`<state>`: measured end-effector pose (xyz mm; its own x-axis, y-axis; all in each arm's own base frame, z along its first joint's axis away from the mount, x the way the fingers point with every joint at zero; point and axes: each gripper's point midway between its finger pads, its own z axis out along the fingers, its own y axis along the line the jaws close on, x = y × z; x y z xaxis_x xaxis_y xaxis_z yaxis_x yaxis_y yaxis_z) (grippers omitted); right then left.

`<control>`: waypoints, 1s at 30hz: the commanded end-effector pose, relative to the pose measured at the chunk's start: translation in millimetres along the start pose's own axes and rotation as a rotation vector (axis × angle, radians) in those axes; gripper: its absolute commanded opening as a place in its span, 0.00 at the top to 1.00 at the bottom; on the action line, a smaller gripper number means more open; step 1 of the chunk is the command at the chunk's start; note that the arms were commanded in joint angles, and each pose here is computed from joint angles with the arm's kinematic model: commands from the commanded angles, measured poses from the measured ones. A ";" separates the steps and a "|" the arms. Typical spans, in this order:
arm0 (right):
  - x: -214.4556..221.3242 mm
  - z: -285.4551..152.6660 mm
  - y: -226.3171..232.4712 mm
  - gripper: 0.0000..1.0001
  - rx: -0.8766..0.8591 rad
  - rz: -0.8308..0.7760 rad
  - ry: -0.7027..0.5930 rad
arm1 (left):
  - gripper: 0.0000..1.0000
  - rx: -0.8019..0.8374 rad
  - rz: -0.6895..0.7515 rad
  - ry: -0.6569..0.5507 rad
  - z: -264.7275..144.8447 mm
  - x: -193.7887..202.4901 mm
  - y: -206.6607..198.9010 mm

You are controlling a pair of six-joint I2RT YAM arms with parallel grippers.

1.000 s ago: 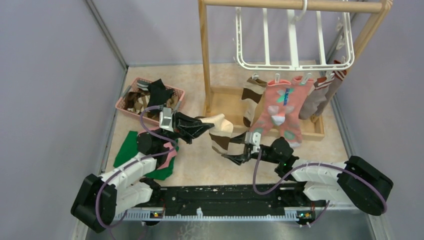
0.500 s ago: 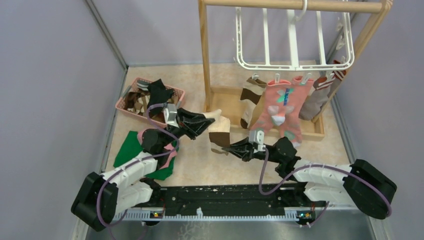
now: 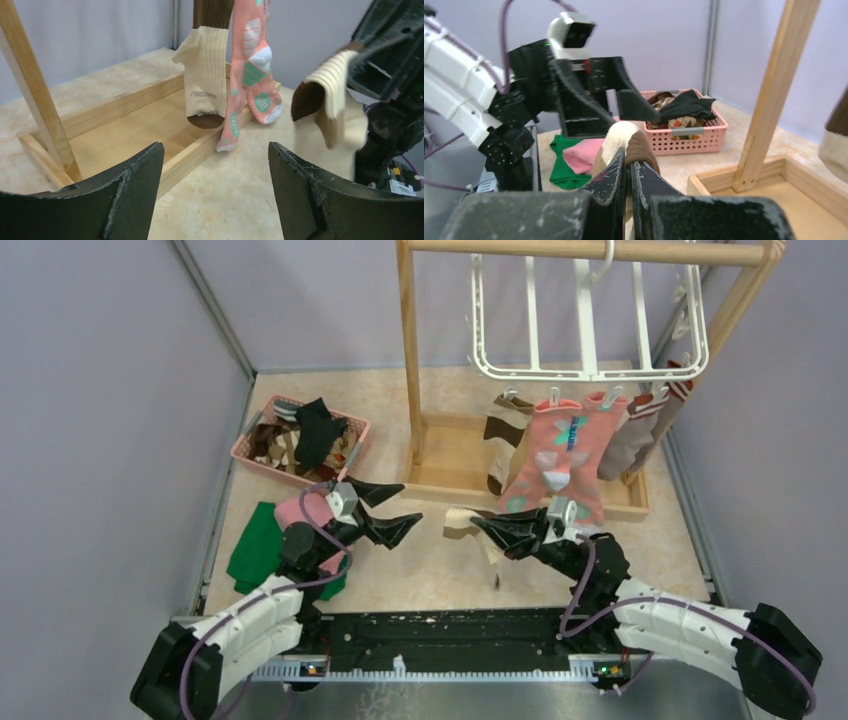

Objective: Clip the socks to the hanger
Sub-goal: Pick up the sock from the bin.

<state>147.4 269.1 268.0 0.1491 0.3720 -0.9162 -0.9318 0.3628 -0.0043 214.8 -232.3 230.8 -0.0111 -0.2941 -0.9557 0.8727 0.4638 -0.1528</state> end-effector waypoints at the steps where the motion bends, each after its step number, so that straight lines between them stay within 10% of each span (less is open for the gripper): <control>1: -17.2 -8.0 -22.5 1.00 0.160 0.073 -0.088 | 0.18 0.105 0.207 -0.090 -20.2 -11.2 -24.2; 5: -16.9 -10.4 -31.6 1.00 0.226 0.152 -0.104 | 0.14 0.326 0.417 -0.142 -37.8 -5.1 -63.4; 16: -8.3 -5.8 -39.3 1.00 0.287 0.285 -0.088 | 0.15 0.227 0.953 -0.181 -10.5 -11.5 -36.5; 30: -2.7 5.7 -41.0 1.00 0.305 0.437 -0.096 | 0.25 0.298 1.149 -0.186 40.3 4.6 -58.7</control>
<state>188.3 255.3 237.9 -0.1819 0.5277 -0.8297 -0.7611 0.4587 0.4586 180.6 -284.6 214.2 0.8166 0.0561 -0.5745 0.5391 0.2817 0.7937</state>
